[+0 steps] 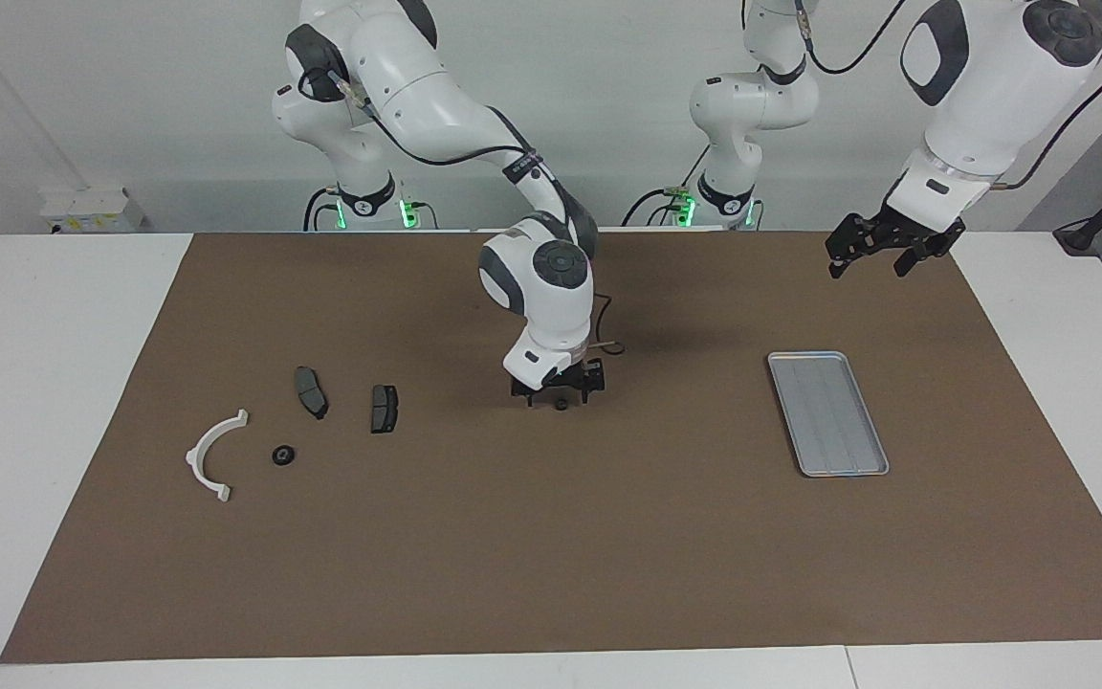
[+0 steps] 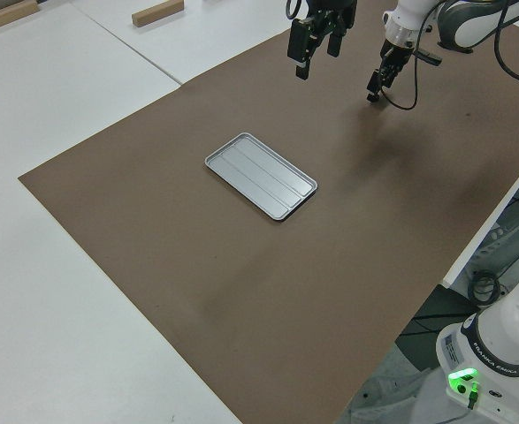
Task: Place bearing gear from tray to pile
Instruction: 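Grasp the second black gear at mid-table with the right gripper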
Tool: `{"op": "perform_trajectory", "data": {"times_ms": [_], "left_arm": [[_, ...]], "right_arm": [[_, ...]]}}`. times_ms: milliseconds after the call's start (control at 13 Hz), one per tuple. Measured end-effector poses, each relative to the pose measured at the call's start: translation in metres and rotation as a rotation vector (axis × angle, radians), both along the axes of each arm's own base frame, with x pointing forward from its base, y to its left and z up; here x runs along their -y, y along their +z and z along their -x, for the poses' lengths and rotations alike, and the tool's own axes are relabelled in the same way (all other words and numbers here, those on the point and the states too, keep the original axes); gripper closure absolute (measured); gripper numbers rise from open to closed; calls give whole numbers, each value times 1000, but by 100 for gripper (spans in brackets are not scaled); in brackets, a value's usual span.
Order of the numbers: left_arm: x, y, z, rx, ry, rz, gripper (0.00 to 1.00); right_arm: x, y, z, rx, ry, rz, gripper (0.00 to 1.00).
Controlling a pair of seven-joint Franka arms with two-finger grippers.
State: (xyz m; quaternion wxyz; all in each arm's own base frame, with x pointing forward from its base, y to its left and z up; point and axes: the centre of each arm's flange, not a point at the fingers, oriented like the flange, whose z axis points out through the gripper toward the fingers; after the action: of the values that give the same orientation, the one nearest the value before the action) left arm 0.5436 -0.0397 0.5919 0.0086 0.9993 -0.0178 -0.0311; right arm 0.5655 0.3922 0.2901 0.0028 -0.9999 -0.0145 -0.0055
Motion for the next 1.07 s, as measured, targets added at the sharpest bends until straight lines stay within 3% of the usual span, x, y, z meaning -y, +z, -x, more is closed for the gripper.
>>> {"op": "perform_trajectory", "data": {"times_ms": [307, 460, 537, 767, 1074], "left_arm": [[0, 0, 0, -4, 0, 0, 0], [0, -1, 1, -8, 0, -1, 0], [0, -1, 1, -9, 0, -1, 0], [0, -1, 1, -10, 0, -1, 0], [-3, -1, 1, -8, 5, 0, 0]], "right_arm": [[0, -1, 0, -1, 1, 1, 19], [-2, -1, 2, -1, 4, 0, 39], [-3, -1, 3, -1, 6, 0, 40], [-5, 0, 4, -1, 9, 0, 75], [-5, 0, 4, -3, 9, 3, 77]]}}
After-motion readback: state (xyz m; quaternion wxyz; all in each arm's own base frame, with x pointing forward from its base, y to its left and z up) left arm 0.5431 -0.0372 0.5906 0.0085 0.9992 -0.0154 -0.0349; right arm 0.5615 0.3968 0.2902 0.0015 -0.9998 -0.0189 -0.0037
